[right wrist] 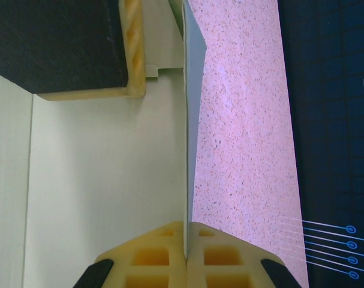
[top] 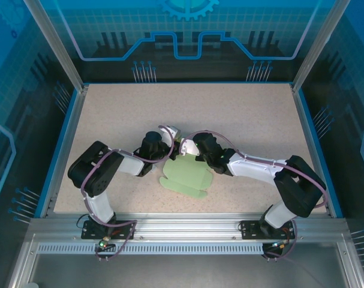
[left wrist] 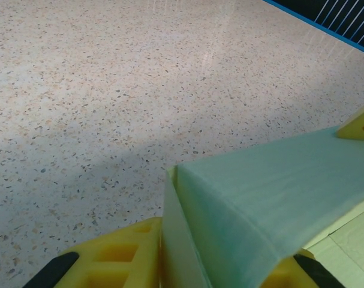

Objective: Fold the paper box

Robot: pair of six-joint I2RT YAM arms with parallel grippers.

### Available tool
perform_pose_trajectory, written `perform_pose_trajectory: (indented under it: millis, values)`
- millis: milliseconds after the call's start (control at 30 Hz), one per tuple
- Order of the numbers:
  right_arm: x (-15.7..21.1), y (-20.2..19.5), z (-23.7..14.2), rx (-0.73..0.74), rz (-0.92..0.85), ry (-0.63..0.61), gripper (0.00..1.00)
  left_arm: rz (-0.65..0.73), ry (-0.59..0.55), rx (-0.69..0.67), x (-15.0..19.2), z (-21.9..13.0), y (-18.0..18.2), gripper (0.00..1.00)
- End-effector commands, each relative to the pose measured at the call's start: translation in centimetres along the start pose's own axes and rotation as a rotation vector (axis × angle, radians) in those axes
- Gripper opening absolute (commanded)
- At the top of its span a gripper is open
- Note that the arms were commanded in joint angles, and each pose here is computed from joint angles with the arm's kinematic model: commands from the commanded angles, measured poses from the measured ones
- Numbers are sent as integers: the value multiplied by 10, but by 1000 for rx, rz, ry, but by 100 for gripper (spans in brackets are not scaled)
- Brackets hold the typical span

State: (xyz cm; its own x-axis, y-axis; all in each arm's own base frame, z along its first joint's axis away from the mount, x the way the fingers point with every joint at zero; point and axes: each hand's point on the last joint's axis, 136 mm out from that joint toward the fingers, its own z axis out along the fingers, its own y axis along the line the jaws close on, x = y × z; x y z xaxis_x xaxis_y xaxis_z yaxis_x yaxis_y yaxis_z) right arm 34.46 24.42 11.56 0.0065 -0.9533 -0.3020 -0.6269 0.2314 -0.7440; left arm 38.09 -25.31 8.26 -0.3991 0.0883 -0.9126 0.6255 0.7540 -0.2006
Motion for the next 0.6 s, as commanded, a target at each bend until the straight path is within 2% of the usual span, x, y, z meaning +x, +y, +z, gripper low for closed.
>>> perform_pose_trajectory:
  millis: [0, 233, 567]
  values:
    - [17, 25, 0, -83, -56, 74, 2, -17, -20, -108, -6, -8, 27, 28]
    - [19, 25, 1, -80, -56, 82, 1, -17, -34, -108, -12, -14, 25, 41]
    - [19, 24, 3, -78, -54, 87, 1, -16, -23, -115, -9, -17, 26, 42]
